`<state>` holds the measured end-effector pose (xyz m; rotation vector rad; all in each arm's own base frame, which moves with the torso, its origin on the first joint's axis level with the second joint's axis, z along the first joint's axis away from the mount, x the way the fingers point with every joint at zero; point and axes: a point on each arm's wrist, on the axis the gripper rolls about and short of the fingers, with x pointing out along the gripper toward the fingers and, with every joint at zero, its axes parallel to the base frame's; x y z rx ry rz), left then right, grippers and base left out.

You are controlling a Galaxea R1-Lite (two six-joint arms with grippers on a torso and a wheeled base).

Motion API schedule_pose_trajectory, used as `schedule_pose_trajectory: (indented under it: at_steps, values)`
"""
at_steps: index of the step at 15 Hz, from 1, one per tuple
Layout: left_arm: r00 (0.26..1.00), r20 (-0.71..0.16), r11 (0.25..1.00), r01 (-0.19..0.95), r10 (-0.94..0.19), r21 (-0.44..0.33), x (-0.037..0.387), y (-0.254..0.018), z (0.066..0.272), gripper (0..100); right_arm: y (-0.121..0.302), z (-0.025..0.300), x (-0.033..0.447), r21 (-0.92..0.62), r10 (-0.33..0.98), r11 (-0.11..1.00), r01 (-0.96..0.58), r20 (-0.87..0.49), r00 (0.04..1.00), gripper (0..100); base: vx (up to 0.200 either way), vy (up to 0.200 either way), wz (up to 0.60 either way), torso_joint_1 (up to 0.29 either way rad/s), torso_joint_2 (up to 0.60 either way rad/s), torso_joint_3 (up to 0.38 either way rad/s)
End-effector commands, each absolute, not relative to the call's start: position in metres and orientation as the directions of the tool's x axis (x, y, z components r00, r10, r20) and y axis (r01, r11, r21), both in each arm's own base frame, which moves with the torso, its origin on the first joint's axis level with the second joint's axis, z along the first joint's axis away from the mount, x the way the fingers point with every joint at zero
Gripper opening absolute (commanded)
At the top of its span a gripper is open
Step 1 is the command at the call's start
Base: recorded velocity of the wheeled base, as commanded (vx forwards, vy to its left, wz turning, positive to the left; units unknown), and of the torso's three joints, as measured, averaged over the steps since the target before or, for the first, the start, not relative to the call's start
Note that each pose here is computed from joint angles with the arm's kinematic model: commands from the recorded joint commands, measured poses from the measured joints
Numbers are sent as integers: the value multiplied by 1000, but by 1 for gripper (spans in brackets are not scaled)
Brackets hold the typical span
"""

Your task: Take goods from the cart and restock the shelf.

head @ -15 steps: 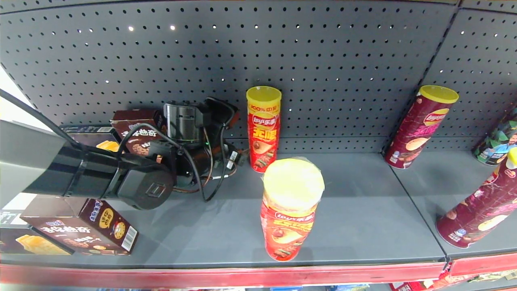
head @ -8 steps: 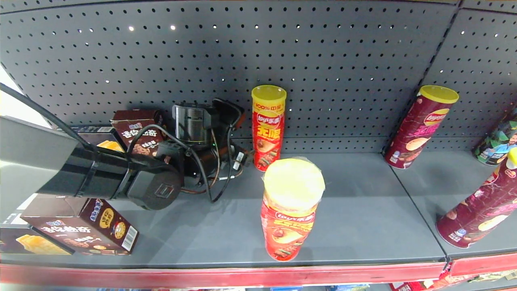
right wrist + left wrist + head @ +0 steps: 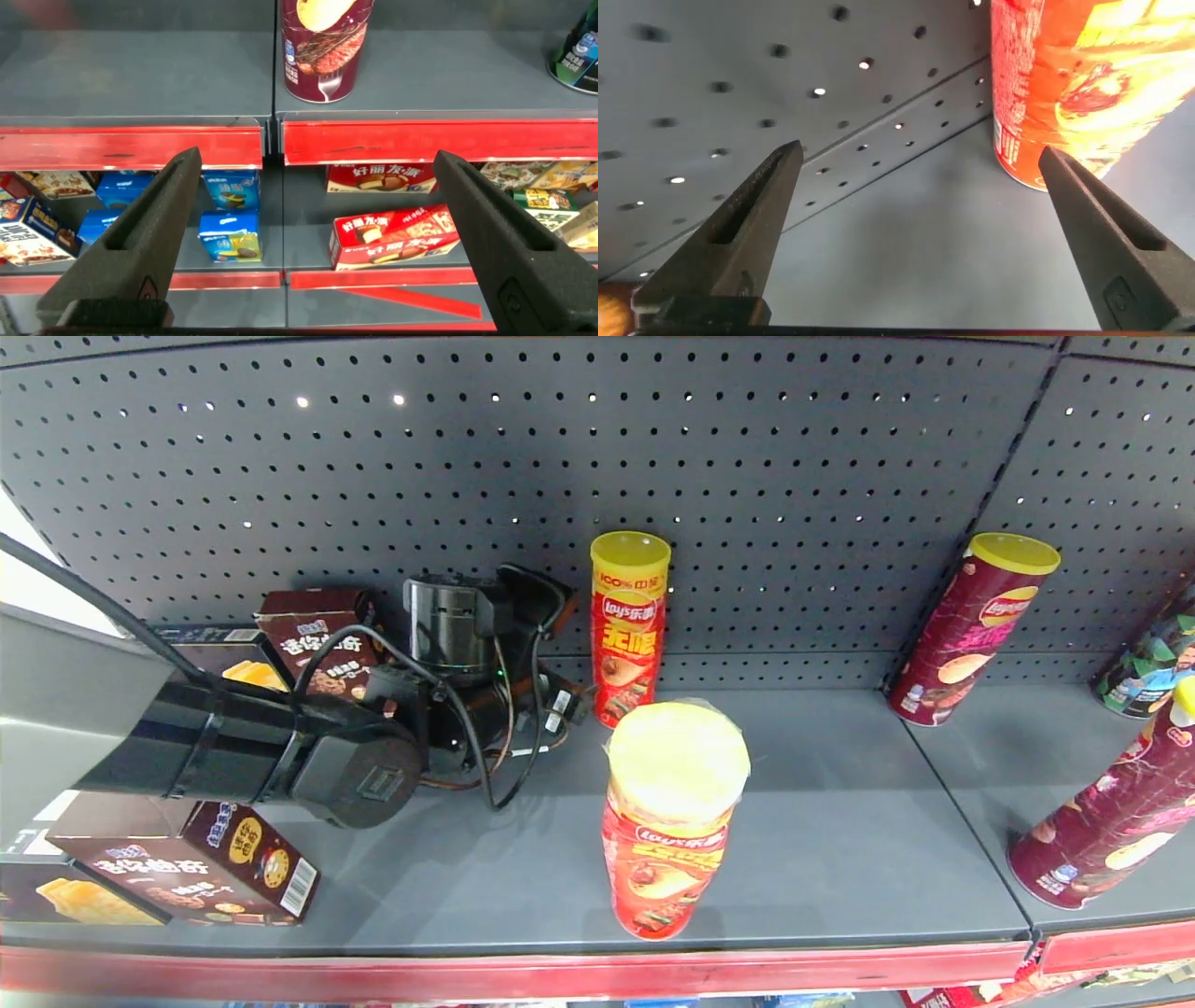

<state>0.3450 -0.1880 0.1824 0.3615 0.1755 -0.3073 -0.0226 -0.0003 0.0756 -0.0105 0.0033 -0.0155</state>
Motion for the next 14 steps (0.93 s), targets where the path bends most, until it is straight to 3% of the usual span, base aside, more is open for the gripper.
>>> schedule_pose_trajectory:
  at_steps: [1, 4, 14]
  values:
    - [947, -182, 898, 311, -264, 313, 327, -178, 204, 100, 0, 76, -22, -11, -15, 1000, 15, -5, 1000, 100, 0, 0, 0, 0, 0, 0]
    - [946, -190, 896, 313, -263, 315, 300, -164, 219, 100, 0, 76, -22, -11, -15, 1000, 15, -5, 1000, 100, 0, 0, 0, 0, 0, 0]
    - [963, -114, 918, 267, -244, 293, 259, -147, 219, 100, 0, 75, -22, -14, -11, 1000, 11, -6, 1000, 100, 0, 0, 0, 0, 0, 0]
